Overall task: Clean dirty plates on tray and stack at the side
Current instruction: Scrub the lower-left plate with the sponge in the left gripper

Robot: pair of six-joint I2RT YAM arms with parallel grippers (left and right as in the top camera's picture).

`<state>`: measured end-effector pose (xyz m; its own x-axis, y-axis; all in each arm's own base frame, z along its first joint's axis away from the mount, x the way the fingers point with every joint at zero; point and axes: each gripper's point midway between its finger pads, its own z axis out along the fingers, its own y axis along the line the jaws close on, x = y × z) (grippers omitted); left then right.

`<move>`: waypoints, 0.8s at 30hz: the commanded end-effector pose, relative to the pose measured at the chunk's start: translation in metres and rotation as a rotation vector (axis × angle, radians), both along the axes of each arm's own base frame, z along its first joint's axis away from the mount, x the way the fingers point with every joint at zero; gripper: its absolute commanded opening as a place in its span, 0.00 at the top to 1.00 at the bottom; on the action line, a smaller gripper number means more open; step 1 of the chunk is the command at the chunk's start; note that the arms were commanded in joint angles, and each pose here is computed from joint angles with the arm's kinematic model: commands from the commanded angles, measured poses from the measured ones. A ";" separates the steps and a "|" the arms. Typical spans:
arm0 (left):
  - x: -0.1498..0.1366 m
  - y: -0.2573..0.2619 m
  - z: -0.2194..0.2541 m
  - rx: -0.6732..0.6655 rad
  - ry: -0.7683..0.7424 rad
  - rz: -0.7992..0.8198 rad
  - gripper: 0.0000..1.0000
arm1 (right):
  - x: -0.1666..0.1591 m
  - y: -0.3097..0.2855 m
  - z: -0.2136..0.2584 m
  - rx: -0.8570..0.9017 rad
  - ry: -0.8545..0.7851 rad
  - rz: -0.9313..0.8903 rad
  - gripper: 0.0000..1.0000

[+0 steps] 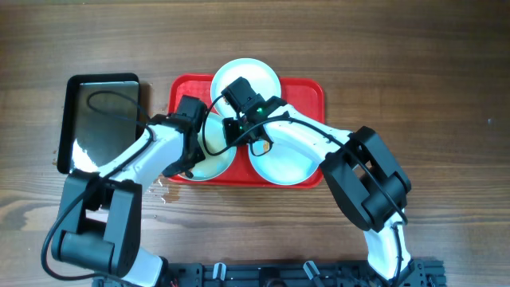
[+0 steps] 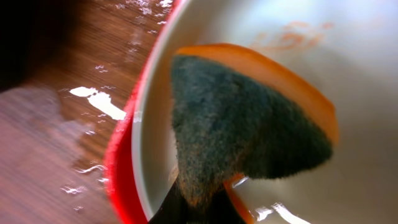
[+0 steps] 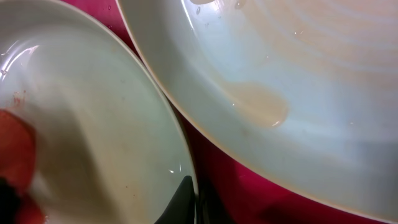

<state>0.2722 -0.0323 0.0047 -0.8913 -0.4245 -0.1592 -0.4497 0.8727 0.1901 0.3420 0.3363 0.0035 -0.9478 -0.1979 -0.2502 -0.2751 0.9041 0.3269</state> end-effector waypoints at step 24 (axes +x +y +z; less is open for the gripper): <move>0.021 0.015 -0.009 0.120 0.055 0.000 0.96 | -0.001 -0.006 -0.019 -0.046 0.017 -0.016 0.96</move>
